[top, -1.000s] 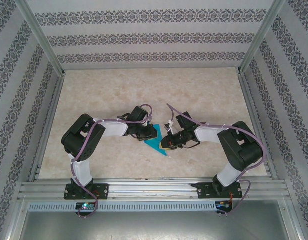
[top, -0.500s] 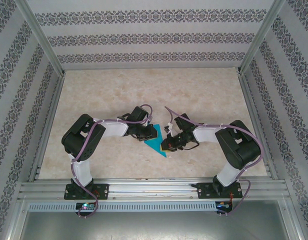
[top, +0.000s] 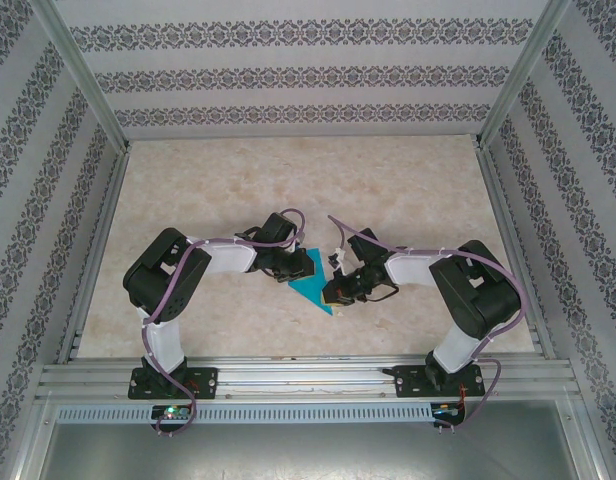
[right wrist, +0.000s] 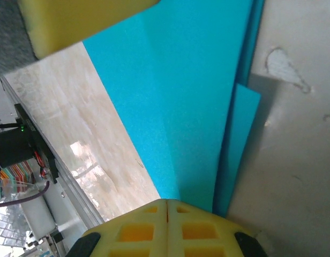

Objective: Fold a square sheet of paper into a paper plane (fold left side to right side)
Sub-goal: Fold the wing for the third time at the center of the table.

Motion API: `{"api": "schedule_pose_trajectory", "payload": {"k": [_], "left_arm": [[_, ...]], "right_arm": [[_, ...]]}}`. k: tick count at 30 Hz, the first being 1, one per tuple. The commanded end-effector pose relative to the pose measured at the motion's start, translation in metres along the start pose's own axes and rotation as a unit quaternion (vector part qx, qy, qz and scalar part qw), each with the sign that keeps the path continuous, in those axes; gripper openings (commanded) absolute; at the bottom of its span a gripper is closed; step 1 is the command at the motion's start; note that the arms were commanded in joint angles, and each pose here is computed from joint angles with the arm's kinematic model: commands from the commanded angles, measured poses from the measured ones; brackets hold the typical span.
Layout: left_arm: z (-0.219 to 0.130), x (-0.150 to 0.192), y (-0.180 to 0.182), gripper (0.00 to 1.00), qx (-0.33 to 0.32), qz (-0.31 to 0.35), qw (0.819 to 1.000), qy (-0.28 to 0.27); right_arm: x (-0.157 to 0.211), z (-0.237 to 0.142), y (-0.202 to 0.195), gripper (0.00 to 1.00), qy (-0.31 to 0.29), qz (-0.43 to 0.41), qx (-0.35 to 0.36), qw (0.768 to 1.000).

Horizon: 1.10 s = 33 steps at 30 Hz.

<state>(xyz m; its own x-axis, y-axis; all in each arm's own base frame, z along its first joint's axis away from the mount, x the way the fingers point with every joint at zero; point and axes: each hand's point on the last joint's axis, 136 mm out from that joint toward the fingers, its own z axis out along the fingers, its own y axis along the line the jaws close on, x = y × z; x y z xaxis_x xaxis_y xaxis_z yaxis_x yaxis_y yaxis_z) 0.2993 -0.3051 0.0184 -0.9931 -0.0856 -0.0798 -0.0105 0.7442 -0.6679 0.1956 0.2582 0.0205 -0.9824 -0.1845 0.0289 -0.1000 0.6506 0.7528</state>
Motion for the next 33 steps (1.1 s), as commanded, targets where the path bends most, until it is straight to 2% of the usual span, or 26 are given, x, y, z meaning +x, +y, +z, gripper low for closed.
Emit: {"api": "schedule_pose_trajectory", "payload": {"k": [1,20,33], "left_arm": [[0.006,0.015,0.038,0.15,-0.061,-0.031,0.998,0.016],[0.005,0.014,0.042,0.15,-0.065,-0.036,0.997,0.012],[0.005,0.015,0.050,0.15,-0.076,-0.041,0.996,0.011]], "right_arm": [[0.015,0.005,-0.014,0.00,0.025,0.010,0.025,0.999],[0.033,0.008,-0.025,0.00,0.052,0.014,0.058,0.997],[0.060,0.004,-0.029,0.00,0.081,0.020,0.071,0.994]]}}
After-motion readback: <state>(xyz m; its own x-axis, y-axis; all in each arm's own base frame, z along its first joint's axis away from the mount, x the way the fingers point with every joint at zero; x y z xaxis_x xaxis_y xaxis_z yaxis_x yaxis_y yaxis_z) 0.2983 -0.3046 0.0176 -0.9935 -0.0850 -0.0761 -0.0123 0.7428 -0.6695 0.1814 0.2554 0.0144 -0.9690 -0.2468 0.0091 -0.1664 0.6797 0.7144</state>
